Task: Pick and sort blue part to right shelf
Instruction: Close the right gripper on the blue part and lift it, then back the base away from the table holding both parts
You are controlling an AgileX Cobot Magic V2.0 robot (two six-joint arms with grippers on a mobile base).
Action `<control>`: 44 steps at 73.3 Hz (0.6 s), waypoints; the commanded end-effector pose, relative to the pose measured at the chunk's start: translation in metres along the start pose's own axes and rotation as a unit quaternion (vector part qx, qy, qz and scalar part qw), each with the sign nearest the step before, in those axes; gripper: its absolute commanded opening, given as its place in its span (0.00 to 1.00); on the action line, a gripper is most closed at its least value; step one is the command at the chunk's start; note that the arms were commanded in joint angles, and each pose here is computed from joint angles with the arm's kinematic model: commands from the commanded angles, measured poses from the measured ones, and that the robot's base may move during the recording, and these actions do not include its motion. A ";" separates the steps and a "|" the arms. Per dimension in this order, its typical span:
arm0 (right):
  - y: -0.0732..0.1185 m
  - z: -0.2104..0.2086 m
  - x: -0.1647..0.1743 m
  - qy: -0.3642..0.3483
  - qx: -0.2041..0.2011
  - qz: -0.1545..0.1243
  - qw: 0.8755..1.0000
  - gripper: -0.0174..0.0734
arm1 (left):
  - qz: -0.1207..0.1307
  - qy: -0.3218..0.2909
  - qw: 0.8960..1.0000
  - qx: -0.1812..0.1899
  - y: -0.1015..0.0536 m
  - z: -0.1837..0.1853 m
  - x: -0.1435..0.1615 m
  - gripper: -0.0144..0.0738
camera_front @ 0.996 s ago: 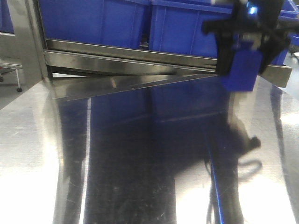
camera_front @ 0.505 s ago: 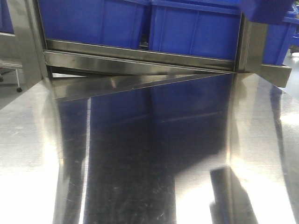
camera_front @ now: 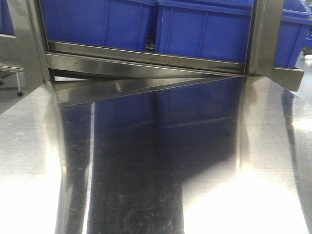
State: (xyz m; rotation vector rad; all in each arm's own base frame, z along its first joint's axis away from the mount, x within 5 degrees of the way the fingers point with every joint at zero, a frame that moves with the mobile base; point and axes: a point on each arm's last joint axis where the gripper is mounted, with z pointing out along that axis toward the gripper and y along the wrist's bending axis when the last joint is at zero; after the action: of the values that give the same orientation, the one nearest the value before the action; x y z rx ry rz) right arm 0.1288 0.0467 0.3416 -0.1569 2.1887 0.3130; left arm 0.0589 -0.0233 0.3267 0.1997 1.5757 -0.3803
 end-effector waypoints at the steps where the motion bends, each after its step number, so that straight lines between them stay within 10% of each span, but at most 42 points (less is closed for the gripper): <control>1: 0.000 -0.023 -0.006 -0.094 -0.013 -0.012 0.995 0.42 | 0.000 -0.059 0.998 0.006 -0.002 -0.002 -0.018 0.53; 44: -0.010 -0.098 0.022 -0.269 -0.012 -0.046 0.962 0.42 | 0.000 -0.059 0.998 0.006 -0.002 -0.002 -0.018 0.53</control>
State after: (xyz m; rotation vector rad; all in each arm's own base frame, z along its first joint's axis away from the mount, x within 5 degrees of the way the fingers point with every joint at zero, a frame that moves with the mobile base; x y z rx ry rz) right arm 0.0423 0.0097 0.3620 -0.1542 1.7534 0.2932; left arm 0.0589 -0.0233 0.3267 0.1997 1.5757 -0.3803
